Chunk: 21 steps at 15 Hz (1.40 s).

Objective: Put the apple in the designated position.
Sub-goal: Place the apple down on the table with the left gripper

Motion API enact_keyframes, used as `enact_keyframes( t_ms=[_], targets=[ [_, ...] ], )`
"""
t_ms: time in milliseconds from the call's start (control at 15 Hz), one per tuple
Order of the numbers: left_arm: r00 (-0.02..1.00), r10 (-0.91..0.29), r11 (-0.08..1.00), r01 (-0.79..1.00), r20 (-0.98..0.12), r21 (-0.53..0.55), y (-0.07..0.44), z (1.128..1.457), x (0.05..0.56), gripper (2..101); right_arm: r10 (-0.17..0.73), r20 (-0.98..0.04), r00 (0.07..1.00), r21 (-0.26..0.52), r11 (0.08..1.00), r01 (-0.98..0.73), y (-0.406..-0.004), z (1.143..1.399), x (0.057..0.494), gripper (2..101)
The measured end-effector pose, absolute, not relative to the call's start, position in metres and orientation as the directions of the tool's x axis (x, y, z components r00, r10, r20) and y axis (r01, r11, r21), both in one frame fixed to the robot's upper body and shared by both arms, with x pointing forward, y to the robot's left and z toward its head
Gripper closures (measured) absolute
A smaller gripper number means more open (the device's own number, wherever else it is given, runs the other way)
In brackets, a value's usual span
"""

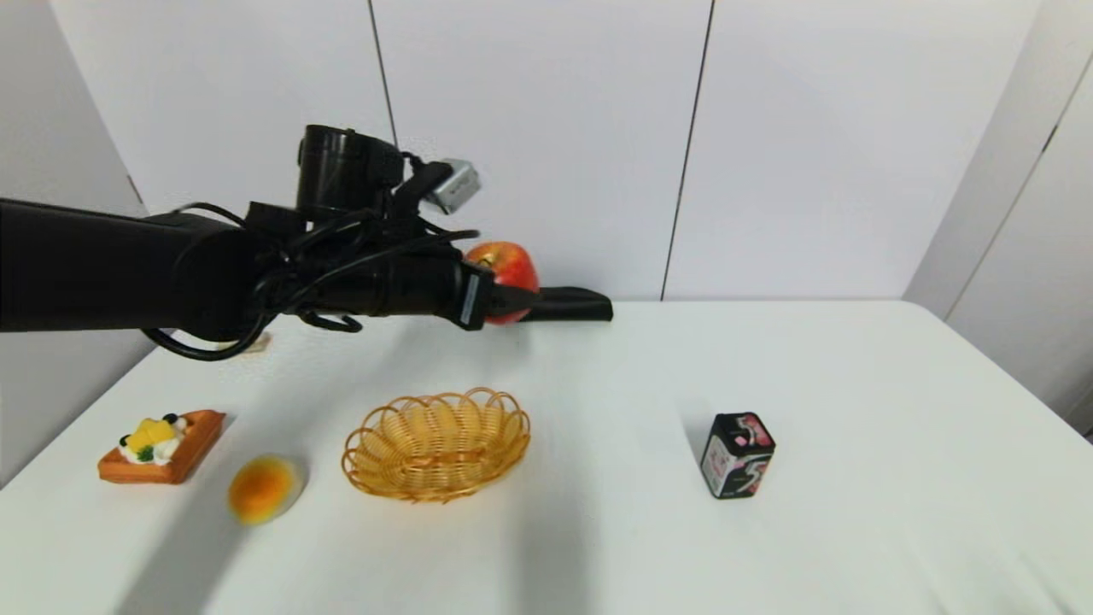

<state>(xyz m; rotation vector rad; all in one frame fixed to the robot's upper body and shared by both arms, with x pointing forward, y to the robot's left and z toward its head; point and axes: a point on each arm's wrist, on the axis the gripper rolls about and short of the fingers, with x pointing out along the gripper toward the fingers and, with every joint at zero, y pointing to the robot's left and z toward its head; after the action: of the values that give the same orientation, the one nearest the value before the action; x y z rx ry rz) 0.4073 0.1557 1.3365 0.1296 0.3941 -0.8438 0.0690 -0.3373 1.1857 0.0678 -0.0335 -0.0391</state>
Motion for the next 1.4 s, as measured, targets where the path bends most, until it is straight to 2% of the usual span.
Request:
enact_keyframes(
  t_ms=[200, 533, 933, 1400],
  targets=[
    [0.407, -0.815, 0.472, 0.879, -0.413, -0.065, 0.118, 1.340, 0.373, 29.5, -0.040, 0.032, 0.999, 0.068, 0.997, 0.038, -0.337, 1.186, 0.069, 4.3],
    [0.238, -0.864, 0.301, 0.950, -0.444, -0.077, 0.070, 1.334, 0.331, 29.5, -0.041, 0.032, 0.999, 0.068, 0.997, 0.038, -0.337, 1.186, 0.069, 4.3],
    [0.100, -0.864, 0.172, 0.980, -0.493, -0.103, 0.020, 1.308, 0.305, 29.6, -0.041, 0.032, 0.999, 0.068, 0.997, 0.038, -0.337, 1.186, 0.069, 4.3],
    [0.027, -0.848, 0.106, 0.987, -0.530, -0.120, -0.025, 1.277, 0.300, 29.8, -0.040, 0.032, 0.999, 0.068, 0.997, 0.038, -0.337, 1.186, 0.069, 4.3]
  ],
)
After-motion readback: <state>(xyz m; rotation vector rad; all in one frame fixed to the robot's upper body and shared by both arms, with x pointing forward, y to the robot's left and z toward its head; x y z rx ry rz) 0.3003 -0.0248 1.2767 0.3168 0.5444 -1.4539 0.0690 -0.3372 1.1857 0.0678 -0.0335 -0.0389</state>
